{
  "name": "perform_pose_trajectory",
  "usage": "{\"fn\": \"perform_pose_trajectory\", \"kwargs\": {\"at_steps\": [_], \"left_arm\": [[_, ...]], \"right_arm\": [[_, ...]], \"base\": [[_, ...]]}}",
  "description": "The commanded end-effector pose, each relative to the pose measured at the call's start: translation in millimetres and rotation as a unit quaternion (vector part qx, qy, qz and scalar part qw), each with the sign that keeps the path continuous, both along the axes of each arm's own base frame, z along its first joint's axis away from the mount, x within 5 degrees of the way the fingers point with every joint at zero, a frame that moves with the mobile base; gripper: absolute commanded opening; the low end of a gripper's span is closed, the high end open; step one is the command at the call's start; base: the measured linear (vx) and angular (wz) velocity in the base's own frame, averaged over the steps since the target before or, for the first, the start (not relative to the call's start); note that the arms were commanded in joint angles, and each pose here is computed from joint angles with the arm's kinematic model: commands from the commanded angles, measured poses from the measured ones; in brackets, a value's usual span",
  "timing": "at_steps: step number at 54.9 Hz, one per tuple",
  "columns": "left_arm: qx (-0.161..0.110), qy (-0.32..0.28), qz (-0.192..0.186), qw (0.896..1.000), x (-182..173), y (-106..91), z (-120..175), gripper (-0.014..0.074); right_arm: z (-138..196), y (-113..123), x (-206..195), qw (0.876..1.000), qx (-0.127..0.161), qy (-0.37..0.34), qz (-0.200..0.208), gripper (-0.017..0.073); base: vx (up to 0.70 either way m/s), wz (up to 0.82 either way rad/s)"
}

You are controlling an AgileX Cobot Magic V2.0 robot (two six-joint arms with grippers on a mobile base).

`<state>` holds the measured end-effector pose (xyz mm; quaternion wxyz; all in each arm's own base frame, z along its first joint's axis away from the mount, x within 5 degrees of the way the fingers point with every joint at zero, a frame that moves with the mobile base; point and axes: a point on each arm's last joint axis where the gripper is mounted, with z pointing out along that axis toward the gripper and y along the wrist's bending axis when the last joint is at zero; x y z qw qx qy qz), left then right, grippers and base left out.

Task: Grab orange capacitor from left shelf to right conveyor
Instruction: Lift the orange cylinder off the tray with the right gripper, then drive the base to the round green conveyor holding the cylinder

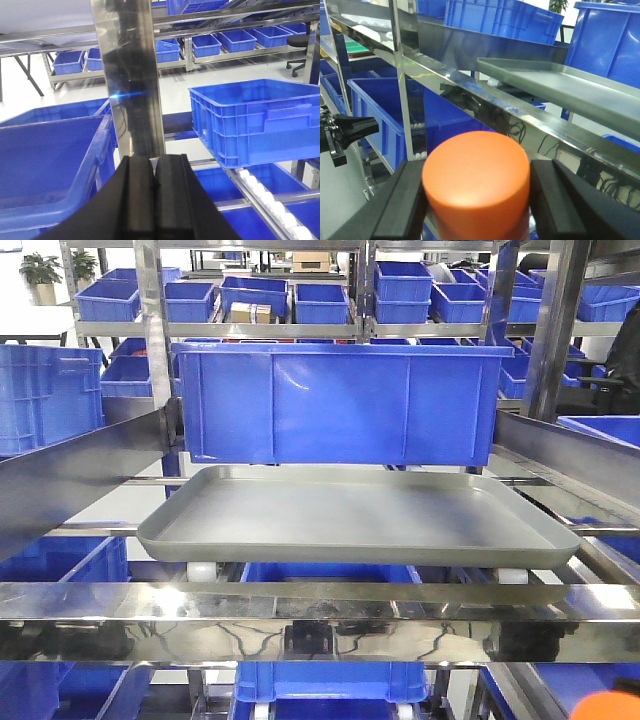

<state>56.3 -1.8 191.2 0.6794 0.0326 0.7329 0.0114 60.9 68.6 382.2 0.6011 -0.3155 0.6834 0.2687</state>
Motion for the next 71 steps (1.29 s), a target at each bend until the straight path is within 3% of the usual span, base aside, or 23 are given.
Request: {"fn": "perform_pose_trajectory", "kwargs": {"at_steps": [1, 71], "left_arm": [[-0.003, -0.031, -0.001, 0.999, 0.6, -0.1, -2.8, -0.0006], [-0.003, -0.031, -0.001, 0.999, 0.6, -0.1, -2.8, -0.0006]], "right_arm": [[13.1, -2.3, 1.3, 0.999, 0.035, -0.026, -0.019, 0.0327], [13.0, -2.2, 1.2, 0.999, 0.035, -0.025, -0.018, 0.0327]], "base": [[0.00, 0.00], [0.00, 0.00]]}}
